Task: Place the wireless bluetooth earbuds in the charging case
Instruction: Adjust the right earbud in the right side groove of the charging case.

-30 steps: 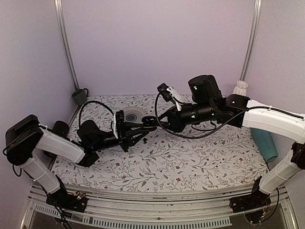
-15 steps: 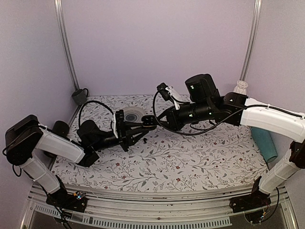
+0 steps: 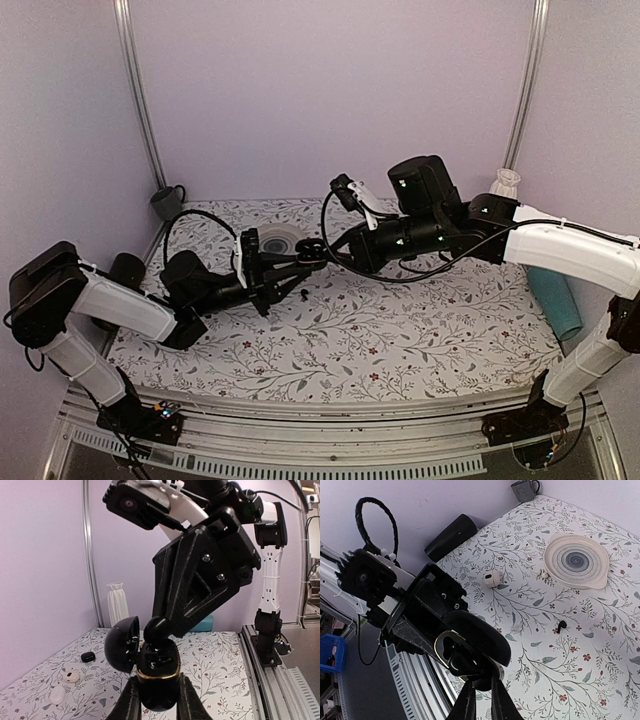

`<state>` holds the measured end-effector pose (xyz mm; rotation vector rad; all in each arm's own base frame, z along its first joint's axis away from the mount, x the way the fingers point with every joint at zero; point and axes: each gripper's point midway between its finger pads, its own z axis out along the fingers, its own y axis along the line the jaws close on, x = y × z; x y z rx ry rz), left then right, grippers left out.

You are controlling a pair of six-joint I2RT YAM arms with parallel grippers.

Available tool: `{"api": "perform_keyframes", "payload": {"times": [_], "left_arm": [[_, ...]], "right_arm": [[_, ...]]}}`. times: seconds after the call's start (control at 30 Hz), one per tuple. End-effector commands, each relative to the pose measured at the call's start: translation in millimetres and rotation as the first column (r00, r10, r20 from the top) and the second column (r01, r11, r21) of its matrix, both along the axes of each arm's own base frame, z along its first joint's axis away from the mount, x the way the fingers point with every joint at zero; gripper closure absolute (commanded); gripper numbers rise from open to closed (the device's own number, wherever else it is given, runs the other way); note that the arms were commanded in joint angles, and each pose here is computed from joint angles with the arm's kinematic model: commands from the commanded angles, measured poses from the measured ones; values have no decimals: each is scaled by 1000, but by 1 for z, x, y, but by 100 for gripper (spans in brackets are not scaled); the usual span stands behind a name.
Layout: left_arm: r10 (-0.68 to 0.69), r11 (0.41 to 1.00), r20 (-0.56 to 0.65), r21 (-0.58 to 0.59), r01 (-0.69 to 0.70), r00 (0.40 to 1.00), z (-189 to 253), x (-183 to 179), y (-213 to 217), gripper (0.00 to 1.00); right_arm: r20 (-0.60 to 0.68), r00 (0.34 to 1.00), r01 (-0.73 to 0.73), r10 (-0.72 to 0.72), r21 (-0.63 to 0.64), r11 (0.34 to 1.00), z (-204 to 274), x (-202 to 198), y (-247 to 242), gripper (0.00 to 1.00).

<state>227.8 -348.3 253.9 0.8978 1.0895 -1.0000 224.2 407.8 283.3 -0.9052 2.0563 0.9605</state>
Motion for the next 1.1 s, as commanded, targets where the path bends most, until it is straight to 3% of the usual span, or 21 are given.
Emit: {"api": "perform_keyframes", "payload": {"times": [0.0,0.13,0.33,0.57,0.77,1.07], "left_arm": [[22,1000,32,-16,-22,999,10,1,5,100],[23,1000,35,-15,-23,999,11,1,5,100],[24,1000,35,-16,-23,999,11,1,5,100],[21,1000,42,-22,-20,999,15,-1,6,100],[19,1000,42,-21,-18,999,15,-1,6,100],[19,999,49,-28,-18,999,18,-2,6,100]], "right_arm": [[28,999,23,-25,64,998,31,-2,-5,85],[39,998,54,-57,83,995,40,1,-9,82],[15,995,97,-99,120,988,47,6,-8,61],[-64,986,164,-157,137,977,37,15,-5,55],[-101,988,138,-120,189,972,42,12,4,46],[-140,979,169,-148,149,974,18,18,6,44]]}}
